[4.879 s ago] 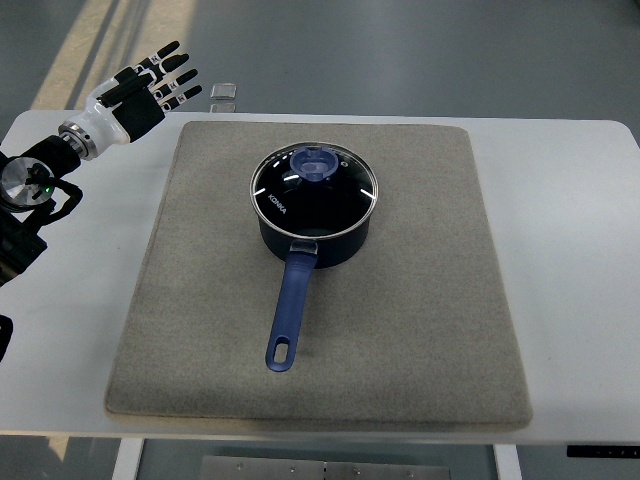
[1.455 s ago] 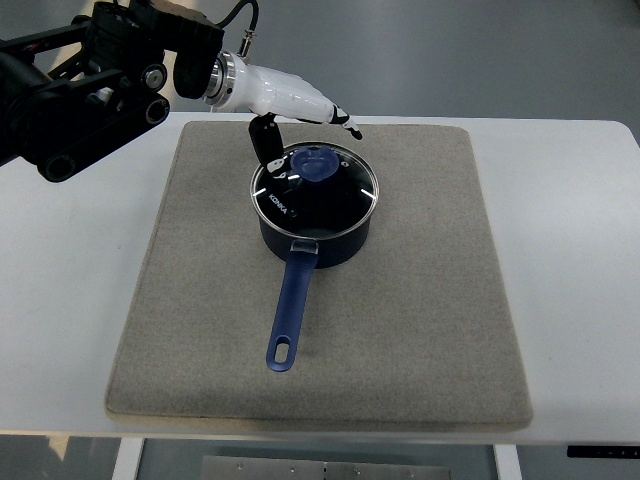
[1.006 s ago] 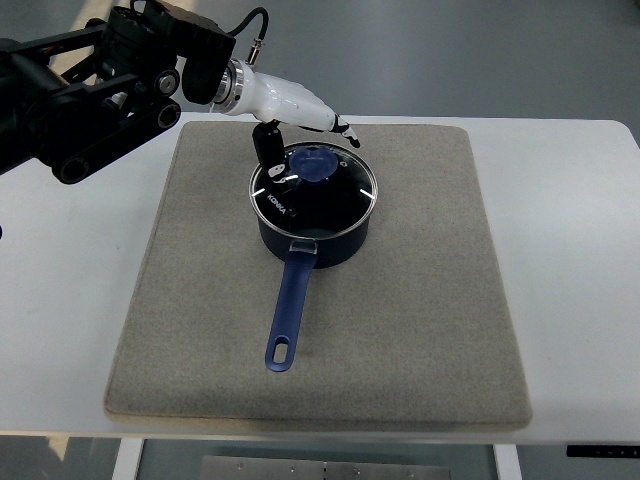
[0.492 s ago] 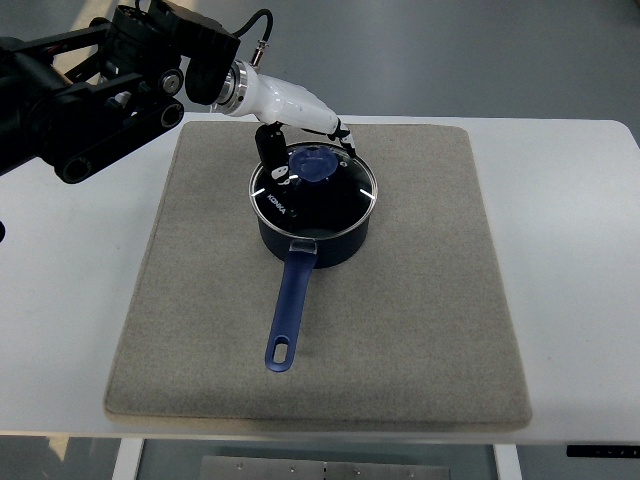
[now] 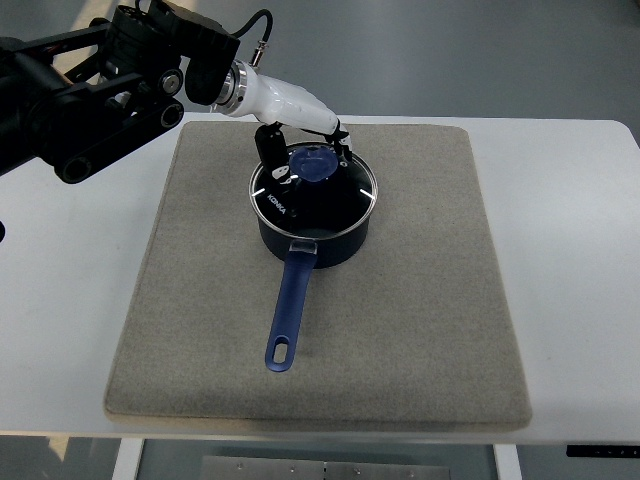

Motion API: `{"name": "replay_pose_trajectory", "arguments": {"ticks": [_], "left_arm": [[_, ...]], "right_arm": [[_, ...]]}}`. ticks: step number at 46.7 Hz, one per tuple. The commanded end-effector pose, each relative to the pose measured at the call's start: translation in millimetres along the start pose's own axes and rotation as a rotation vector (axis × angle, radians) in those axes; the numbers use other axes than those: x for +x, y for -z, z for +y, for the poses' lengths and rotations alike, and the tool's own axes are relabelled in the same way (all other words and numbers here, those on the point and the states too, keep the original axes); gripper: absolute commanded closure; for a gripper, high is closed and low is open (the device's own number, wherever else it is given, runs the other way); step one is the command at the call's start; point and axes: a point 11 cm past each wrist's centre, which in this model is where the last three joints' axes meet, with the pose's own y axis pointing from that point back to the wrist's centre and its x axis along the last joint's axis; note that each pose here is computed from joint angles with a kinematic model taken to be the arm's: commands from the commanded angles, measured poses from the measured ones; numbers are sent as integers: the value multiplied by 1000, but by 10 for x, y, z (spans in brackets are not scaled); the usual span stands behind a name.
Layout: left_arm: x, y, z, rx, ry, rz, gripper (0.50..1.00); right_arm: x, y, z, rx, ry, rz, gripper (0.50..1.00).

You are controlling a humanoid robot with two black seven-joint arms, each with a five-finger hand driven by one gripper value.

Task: Open pot lid and place left with left hand
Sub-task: 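Close the left hand fingers around the blue lid knob, then lift the glass lid off the saucepan with the left hand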

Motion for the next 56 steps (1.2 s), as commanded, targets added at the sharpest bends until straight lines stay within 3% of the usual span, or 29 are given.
{"name": "replay_pose_trajectory", "arguments": {"ticks": [1,7,11,15,18,34,40,56], "left_arm": [[12,5,4,2,-5,0,722],[9,13,4,10,-1,-11,763],[-3,27,2,21,4,-26,825],[-6,24,1,20,4,-27,829],[1,23,3,20,3,-28,876],[41,21,17,17,-18,-24,979],[40,21,17,17,-17,-24,1000],[57,47,50,24,-17,-24,1000]], "right_arm": [[-4,0,0,0,2,0,585],[-2,0,0,0,0,0,585],[-2,0,0,0,0,0,585],[-4,0,0,0,2,0,585],[-2,0,0,0,0,0,585],[1,0,0,0,0,0,585],[3,0,0,0,-1,0,585],[1,0,0,0,0,0,585]]}}
